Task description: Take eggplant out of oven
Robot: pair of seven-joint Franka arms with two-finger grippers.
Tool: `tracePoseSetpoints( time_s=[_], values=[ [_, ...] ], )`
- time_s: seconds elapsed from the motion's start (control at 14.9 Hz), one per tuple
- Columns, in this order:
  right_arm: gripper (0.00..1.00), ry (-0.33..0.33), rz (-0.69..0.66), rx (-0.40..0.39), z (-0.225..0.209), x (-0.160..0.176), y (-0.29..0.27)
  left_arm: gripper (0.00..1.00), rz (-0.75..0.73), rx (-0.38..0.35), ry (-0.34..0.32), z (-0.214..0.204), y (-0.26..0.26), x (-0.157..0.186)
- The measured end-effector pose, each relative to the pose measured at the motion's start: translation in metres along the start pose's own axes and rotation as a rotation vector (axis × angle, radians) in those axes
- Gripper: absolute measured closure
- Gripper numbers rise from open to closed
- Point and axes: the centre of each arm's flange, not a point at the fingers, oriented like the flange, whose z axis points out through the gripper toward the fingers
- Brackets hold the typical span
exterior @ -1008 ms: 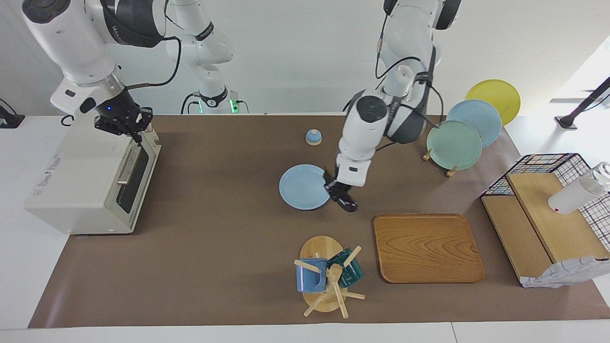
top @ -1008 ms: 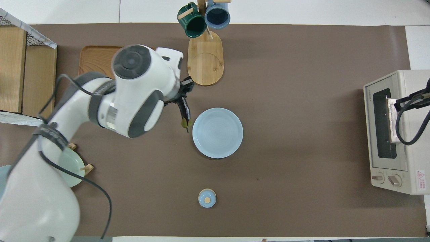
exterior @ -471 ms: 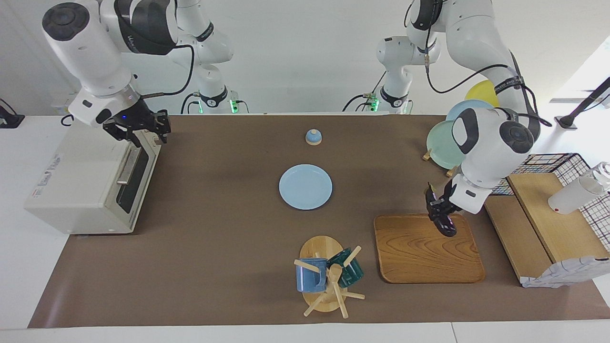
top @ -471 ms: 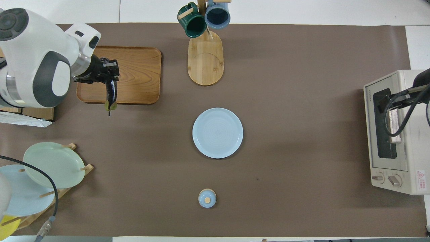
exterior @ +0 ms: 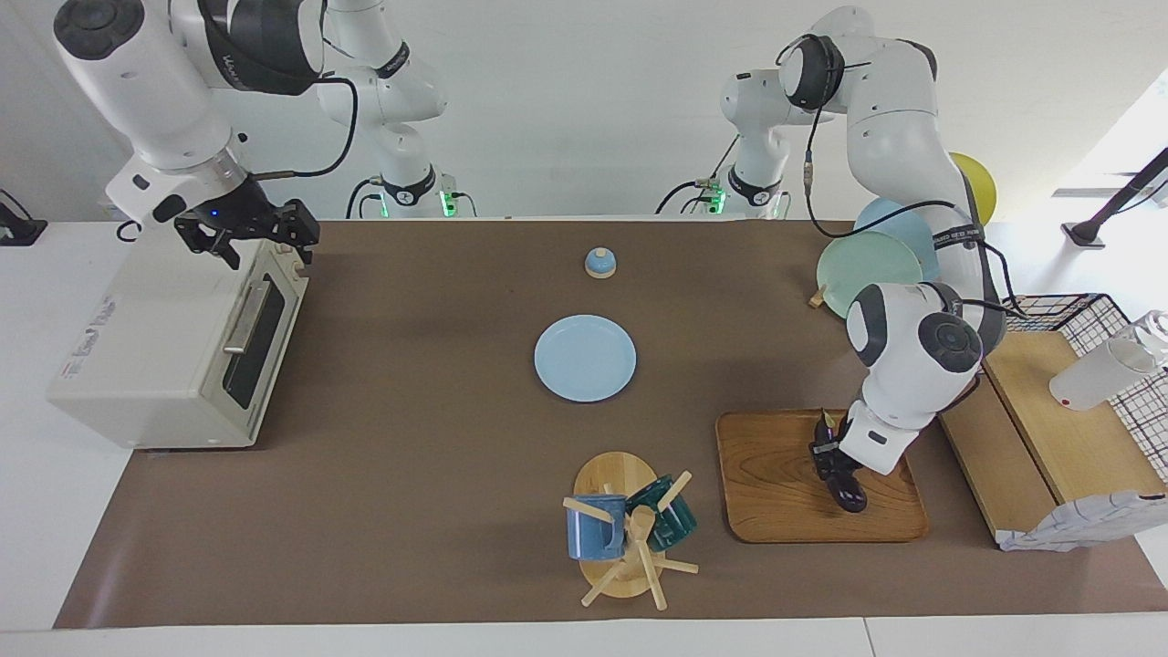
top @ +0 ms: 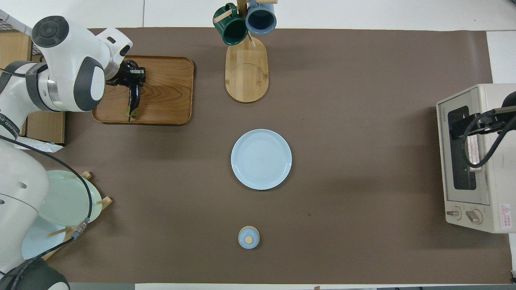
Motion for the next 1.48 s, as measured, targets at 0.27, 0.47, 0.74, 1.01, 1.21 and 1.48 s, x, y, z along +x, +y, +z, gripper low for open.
tracePoseSetpoints(
  time_s=[0.27,0.47,0.74,1.01,1.21,1.48],
  values=[
    [0.00,0.003,0.026,0.006,-0.002,-0.011,0.004,0.47,0.011,-0.001,-0.001,-0.003,0.008,-0.001],
    [0.00,-0.004,0.027,0.007,0.001,-0.012,0.003,0.13,0.008,0.003,-0.022,-0.021,0.008,0.000],
    [0.00,-0.004,0.028,0.007,0.001,-0.012,0.003,0.00,-0.023,-0.005,0.003,-0.121,0.000,-0.008],
    [0.00,-0.005,0.029,0.008,0.001,-0.012,0.004,0.00,-0.040,0.016,-0.020,-0.243,-0.017,-0.055],
    [0.00,-0.004,0.027,0.007,0.001,-0.012,0.003,0.00,-0.047,0.032,-0.053,-0.305,-0.025,-0.103],
    [0.00,-0.006,0.018,0.006,0.002,-0.011,-0.002,0.00,-0.042,0.053,-0.114,-0.309,-0.027,-0.156]
  ],
)
